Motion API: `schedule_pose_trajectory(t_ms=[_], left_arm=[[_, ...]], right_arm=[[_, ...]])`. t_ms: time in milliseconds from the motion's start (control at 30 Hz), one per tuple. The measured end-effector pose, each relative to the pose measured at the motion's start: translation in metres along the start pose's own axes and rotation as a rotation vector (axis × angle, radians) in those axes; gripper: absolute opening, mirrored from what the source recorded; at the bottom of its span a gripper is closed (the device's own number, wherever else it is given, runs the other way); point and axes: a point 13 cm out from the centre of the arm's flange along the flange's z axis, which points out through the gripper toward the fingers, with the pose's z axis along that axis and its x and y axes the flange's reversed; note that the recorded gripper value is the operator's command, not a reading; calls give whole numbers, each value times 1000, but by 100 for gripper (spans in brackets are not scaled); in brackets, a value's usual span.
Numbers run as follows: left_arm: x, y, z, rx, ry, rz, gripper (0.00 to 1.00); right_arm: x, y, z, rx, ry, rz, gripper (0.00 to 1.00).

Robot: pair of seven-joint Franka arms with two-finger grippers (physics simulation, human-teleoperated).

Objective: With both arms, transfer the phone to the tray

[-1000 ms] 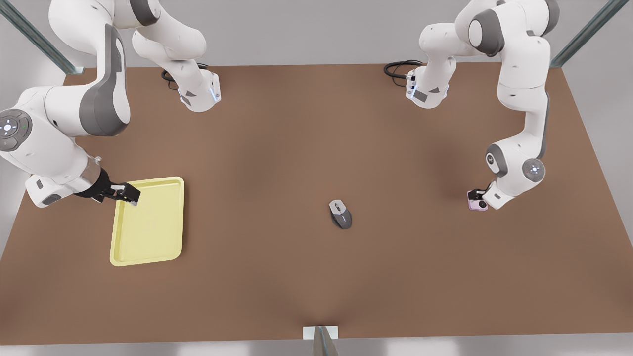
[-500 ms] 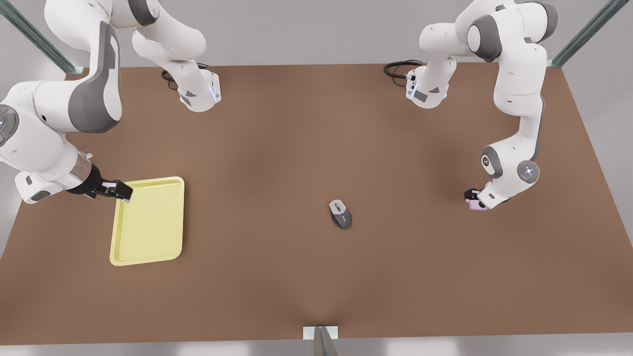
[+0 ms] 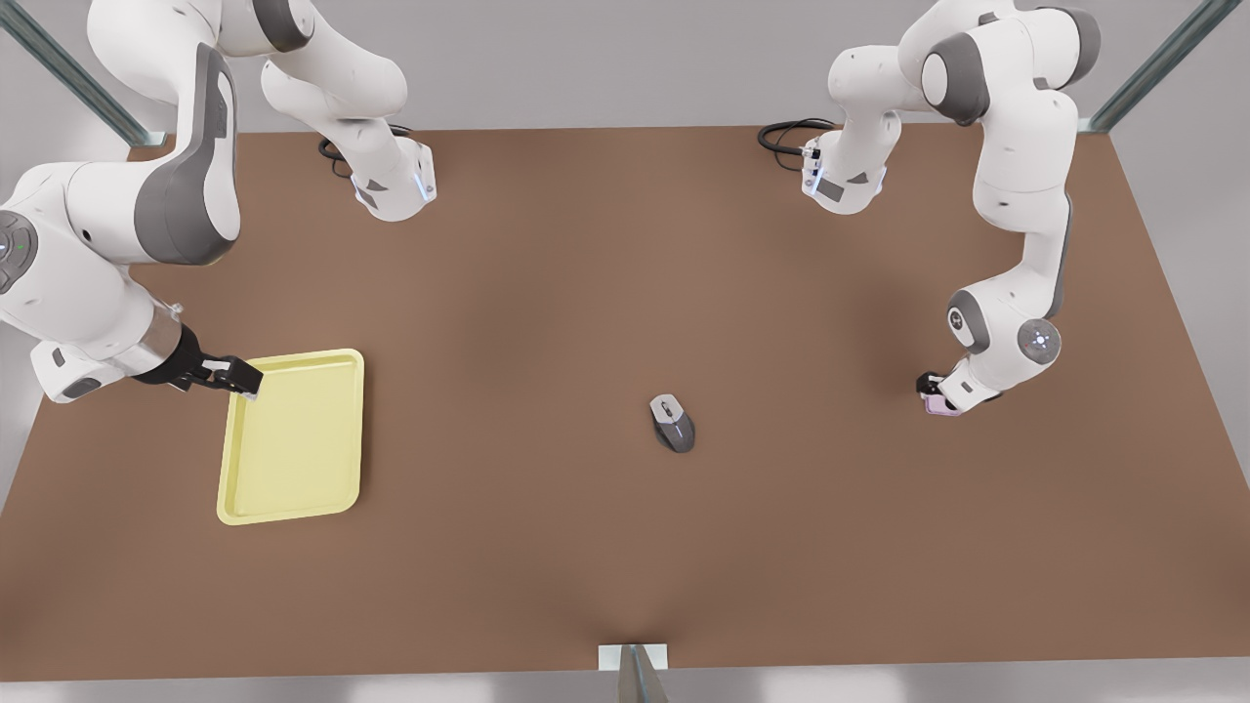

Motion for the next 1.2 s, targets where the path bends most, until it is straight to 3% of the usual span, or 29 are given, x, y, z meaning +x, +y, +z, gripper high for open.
schedule_pose_trajectory(t_ms=[200, 333, 533, 733, 967, 1200], left_arm=[[-31, -4, -29, 4, -31, 29, 80], [-76, -57, -51, 38, -62, 109, 80], [-164, -271, -110, 44, -143, 343, 80], [-180, -498, -142, 69, -168, 438, 80], [-165, -678, -137, 147, -203, 374, 80], [-179, -719, -82, 207, -241, 163, 80]], right_arm=[[-1, -2, -2, -2, -4, 4, 100], [-2, -2, -3, -3, -6, 5, 100], [-1, -2, -4, -3, -6, 6, 100], [-2, -4, -4, -3, -6, 9, 100], [-3, -7, -4, -3, -9, 15, 100], [-3, -7, -5, -3, -11, 16, 100]])
